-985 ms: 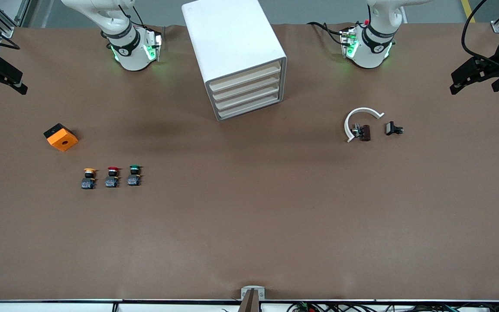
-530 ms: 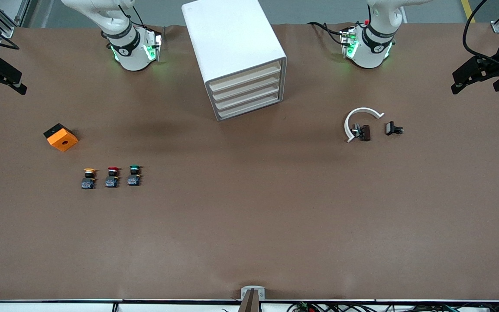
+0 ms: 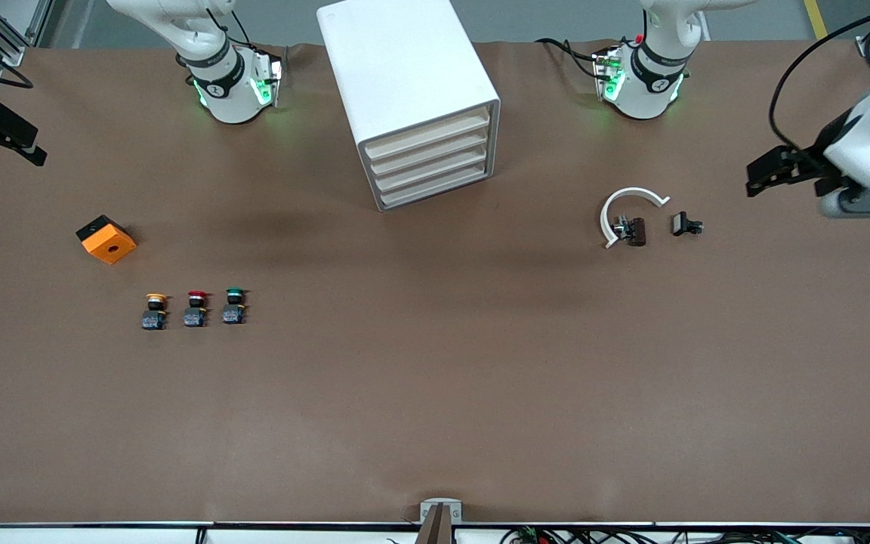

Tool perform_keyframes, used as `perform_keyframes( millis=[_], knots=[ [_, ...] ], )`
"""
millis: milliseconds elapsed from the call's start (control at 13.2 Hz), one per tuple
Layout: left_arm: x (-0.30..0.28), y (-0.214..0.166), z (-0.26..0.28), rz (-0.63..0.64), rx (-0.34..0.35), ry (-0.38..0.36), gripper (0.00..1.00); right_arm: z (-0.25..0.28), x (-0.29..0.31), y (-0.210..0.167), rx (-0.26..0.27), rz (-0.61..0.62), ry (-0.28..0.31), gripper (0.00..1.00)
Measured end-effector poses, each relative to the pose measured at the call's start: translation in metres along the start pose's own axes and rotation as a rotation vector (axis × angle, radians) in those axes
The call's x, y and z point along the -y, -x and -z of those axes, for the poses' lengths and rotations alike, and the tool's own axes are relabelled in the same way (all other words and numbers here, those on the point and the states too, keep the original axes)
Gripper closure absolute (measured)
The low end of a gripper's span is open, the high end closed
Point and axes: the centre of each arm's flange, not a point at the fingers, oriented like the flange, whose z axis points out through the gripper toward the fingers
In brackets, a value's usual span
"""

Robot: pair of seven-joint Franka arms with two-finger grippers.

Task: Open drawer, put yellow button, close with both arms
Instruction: 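Move the left gripper from rest toward the white drawer cabinet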

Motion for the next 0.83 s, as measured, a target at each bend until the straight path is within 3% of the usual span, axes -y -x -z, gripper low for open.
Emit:
perform_keyframes(
  millis=[227,530,833],
  knots=[
    [-0.029,-0.017,-0.023,0.045,0.016,0.000,0.00,0.000,0.000,0.000,0.000,-0.002,0.000,0.00],
    [-0.077,-0.033,-0.062,0.365,0.068,-0.020,0.00,0.000,0.001,0.000,-0.001,0.000,0.000,0.00],
    [-0.098,-0.045,-0.106,0.702,0.160,-0.086,0.00,0.003,0.001,-0.001,-0.012,0.000,0.000,0.00]
  ],
)
